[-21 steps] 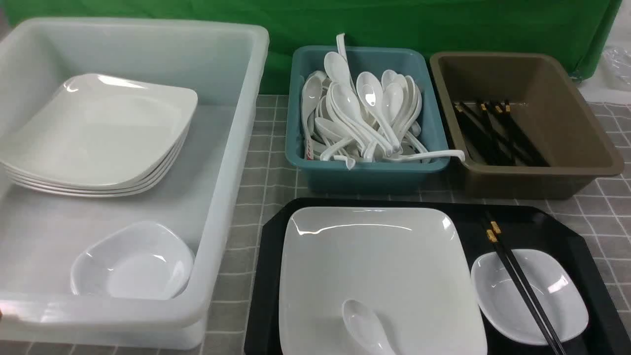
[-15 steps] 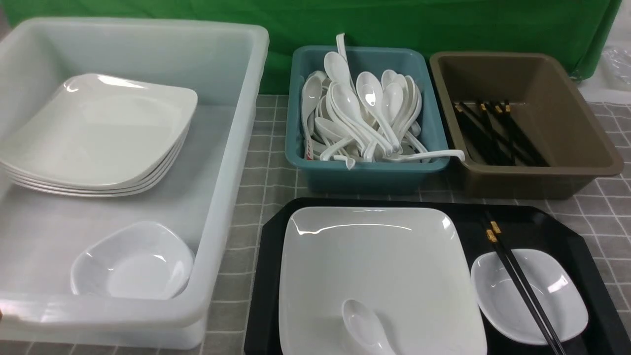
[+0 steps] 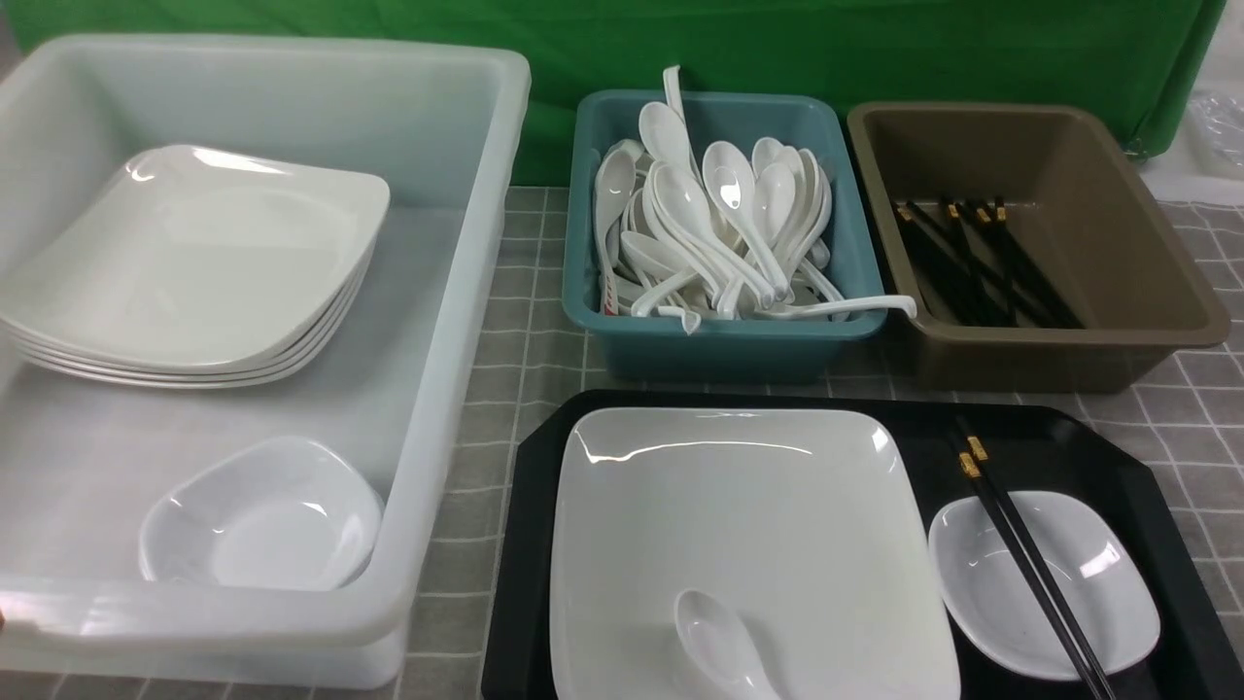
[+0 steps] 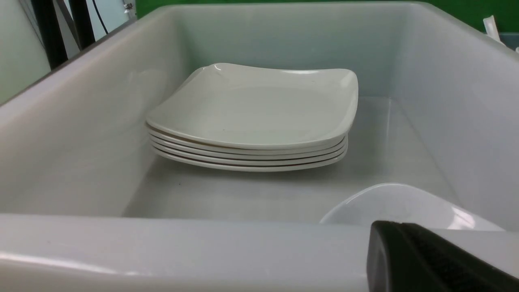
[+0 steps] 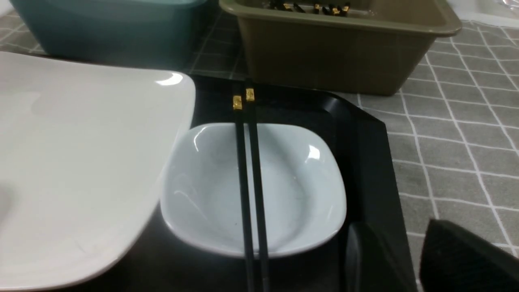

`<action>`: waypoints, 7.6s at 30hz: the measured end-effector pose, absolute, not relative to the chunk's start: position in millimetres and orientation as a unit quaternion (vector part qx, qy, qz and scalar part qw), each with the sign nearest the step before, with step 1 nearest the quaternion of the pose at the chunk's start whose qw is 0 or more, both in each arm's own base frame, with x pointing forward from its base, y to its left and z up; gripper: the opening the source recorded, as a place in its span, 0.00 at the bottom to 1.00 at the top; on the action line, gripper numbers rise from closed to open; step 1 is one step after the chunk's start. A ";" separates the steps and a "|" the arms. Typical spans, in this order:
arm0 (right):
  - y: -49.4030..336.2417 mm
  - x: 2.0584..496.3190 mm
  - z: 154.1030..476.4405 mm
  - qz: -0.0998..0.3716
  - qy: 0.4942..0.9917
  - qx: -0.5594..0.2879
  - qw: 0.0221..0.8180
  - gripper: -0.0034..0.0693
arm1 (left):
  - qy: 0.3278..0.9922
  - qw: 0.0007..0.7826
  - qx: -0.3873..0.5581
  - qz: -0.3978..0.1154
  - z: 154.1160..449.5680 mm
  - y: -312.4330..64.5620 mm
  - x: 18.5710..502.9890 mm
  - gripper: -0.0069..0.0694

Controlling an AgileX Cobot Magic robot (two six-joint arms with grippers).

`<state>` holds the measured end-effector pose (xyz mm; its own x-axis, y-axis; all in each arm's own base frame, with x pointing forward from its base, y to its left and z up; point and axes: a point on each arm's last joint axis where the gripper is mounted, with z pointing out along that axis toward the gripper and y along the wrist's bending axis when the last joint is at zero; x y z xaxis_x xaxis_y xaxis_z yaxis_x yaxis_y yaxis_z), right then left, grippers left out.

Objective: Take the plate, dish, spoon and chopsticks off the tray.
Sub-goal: Use the right arm to grab a pair of chopsticks from the plate, then use the right arm to put the chopsticks into the small storage box on the right, then use the right arm to grab a small plate from the dinner plate, then use the right arm to put the small plate into the large storage box on the left

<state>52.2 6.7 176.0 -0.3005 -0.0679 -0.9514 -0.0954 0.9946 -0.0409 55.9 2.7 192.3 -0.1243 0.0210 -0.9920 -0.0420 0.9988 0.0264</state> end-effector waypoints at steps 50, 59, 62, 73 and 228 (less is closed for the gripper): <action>5.2 56.5 198.7 0.213 0.704 0.182 0.653 0.38 | 0.848 0.425 0.251 -0.192 309.8 -88.1 138.7 0.10; 20.8 72.6 257.4 0.170 0.818 0.037 0.548 0.32 | 0.841 0.443 0.251 -0.184 311.6 -88.4 142.5 0.10; 33.6 108.2 293.9 0.138 0.891 -0.077 0.425 0.31 | 0.832 0.457 0.260 -0.178 314.4 -87.5 141.5 0.10; 46.9 228.7 244.7 0.093 0.979 -0.115 0.140 0.58 | 0.746 0.574 0.276 -0.192 353.2 -62.3 83.5 0.10; 450.2 227.7 297.7 0.091 0.731 -0.638 0.224 0.66 | 0.766 0.623 0.140 -0.078 385.9 28.1 -29.1 0.10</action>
